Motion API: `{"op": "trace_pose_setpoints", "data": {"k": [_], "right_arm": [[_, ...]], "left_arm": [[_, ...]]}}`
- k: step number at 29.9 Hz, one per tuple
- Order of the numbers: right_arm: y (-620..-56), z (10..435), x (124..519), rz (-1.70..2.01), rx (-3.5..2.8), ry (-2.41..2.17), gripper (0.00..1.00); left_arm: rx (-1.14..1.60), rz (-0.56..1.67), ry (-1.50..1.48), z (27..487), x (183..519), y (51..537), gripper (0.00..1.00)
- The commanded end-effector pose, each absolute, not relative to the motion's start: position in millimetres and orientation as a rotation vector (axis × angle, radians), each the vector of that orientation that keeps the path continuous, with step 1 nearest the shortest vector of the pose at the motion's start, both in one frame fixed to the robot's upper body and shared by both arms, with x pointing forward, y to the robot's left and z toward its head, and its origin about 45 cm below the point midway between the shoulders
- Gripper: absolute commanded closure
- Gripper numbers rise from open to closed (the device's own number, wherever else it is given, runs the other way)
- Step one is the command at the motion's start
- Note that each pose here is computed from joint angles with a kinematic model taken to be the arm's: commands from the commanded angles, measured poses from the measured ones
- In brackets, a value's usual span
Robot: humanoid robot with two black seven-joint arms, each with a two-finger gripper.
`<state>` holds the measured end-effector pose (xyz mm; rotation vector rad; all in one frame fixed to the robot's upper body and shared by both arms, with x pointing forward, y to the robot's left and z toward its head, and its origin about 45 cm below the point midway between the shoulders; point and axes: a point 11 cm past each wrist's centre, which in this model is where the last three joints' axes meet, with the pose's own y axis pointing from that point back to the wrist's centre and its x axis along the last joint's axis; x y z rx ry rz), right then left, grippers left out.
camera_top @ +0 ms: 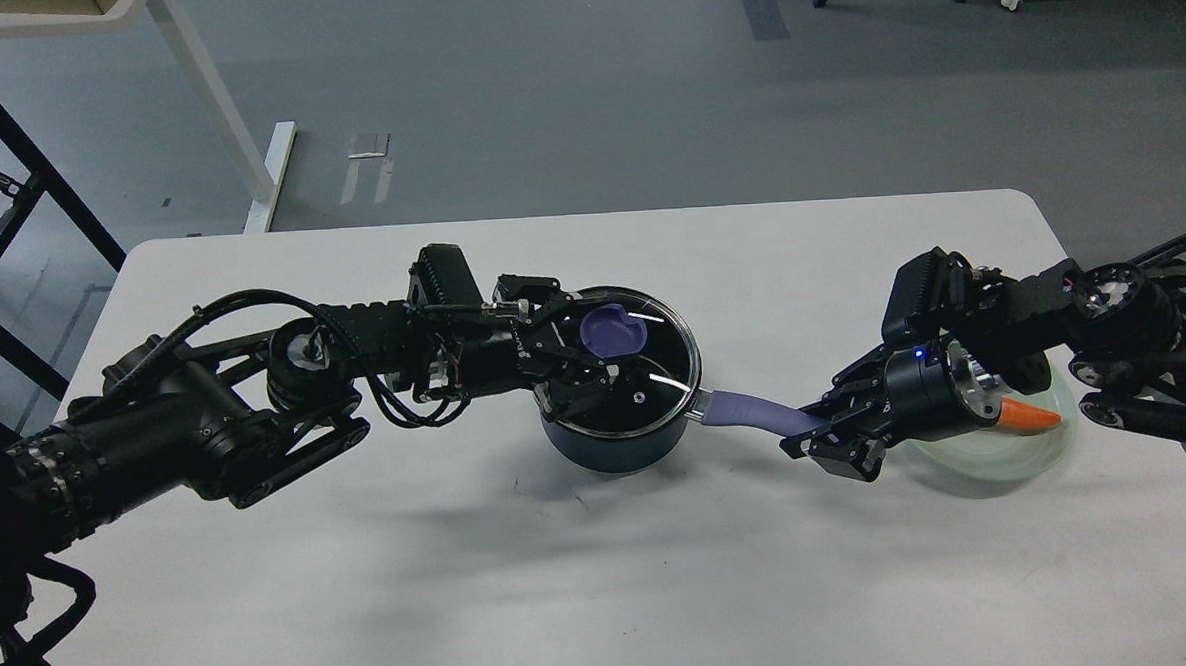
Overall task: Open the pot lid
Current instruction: 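Lift the glass lid off the pan with the left gripper and move it aside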
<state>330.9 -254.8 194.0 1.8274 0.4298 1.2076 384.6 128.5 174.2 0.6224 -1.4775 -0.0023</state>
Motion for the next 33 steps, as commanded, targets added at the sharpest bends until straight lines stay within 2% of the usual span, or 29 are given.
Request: {"op": "trace_pose_setpoints", "data": {"k": [1, 7, 13, 20, 27, 33], "right_arm": [[-254.8, 194.0, 330.9, 1.208, 1.827, 0.430, 0.65], [-255.4, 194.2, 331.0, 1.207, 1.827, 0.428, 0.65], [-256.3, 192.8, 329.9, 1.201, 1.830, 0.427, 0.65], [-257.0, 192.5, 329.6, 1.200, 1.831, 0.425, 0.65], [-258.7, 193.0, 329.9, 1.199, 1.830, 0.420, 0.65], [-261.0, 193.6, 330.2, 1.201, 1.828, 0.413, 0.65]], "left_arm": [[0.618, 0.000, -1.483, 176.6, 385.6, 127.1, 0.57], [0.621, 0.026, -1.488, 187.4, 390.5, 136.2, 0.55], [0.646, 0.093, -1.490, 220.2, 397.2, 175.8, 0.55], [0.808, 0.175, -1.448, 242.6, 390.8, 272.6, 0.55], [0.950, 0.306, -1.291, 202.3, 342.8, 367.6, 0.54], [0.992, 0.339, -1.236, 165.0, 303.0, 398.3, 0.54]]}}
